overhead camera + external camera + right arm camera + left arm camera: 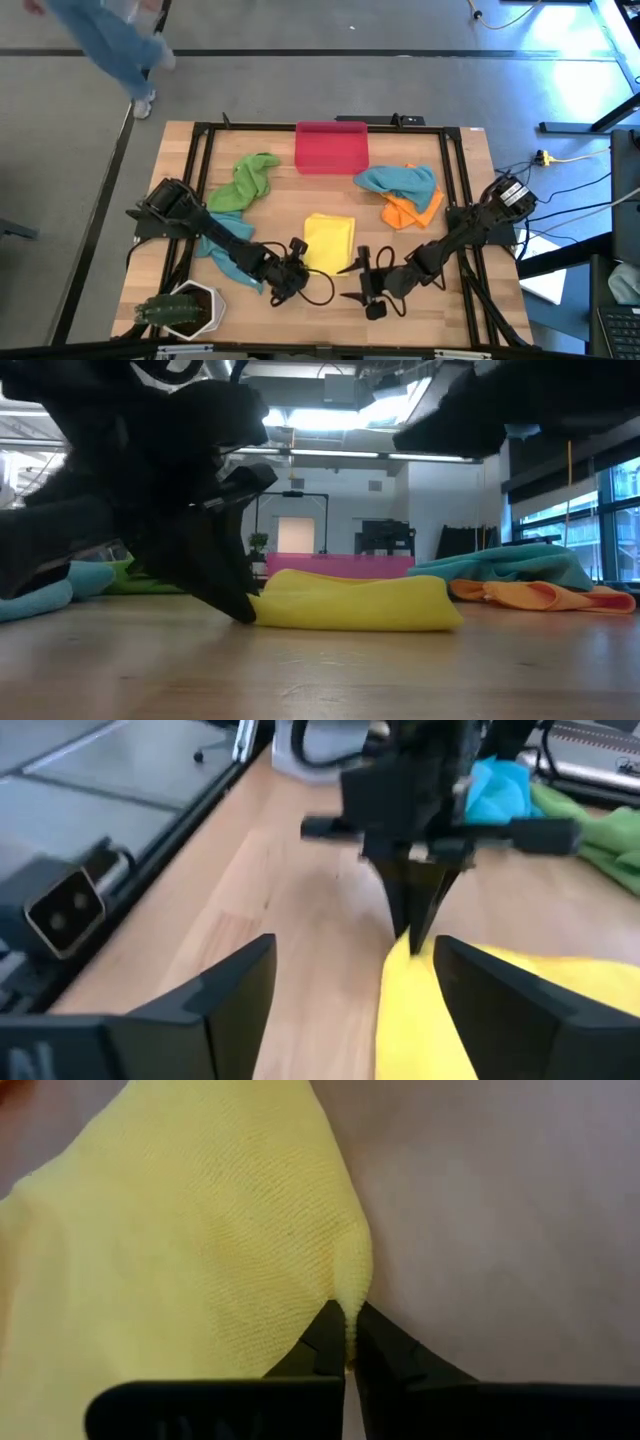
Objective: Roll microfiber towels into tight, uniform cylinder then place into a basket
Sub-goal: Roll the yellow microfiber cloth
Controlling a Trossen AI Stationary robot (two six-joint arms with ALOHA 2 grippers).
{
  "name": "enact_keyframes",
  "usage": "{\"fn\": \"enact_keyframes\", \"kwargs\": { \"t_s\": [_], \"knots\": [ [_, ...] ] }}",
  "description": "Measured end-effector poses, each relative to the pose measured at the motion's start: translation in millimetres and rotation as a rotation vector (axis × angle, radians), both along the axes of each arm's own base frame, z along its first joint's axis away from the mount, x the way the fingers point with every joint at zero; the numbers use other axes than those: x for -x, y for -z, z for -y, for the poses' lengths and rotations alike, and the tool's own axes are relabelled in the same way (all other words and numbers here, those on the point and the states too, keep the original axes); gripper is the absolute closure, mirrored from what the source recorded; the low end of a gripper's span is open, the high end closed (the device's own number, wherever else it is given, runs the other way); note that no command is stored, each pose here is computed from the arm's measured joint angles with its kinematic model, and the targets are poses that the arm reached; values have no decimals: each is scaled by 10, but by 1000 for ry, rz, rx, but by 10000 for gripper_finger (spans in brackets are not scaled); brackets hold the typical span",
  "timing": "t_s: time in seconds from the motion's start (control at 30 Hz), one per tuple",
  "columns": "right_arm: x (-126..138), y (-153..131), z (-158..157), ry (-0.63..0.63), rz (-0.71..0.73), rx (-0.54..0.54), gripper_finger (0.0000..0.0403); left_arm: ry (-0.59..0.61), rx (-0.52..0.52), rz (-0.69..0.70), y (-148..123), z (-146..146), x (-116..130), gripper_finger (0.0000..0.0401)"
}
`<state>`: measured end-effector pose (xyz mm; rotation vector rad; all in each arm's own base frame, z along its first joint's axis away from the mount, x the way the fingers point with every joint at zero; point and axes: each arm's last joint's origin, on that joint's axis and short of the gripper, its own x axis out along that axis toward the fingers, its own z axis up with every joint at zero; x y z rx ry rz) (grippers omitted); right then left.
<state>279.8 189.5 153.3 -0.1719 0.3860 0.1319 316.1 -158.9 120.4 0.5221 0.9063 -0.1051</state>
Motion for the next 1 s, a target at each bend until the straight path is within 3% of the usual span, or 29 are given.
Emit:
{"fn": "enact_keyframes", "kwargs": {
  "t_s": [0.13, 0.47, 0.73, 1.0],
  "knots": [
    [-12, 141, -10, -3, -44, 39, 119, -13, 74, 2, -72, -50, -25, 401],
    [-202, 354, -151, 31, -248, 298, 118, -23, 235, 47, -325, -172, -80, 401],
    [-233, 303, -255, 151, -290, 483, 118, -8, 328, 36, -350, -217, -119, 401],
    [-203, 331, -232, 184, -334, 486, 118, 2, 350, 59, -422, -222, -120, 401]
  ]
}}
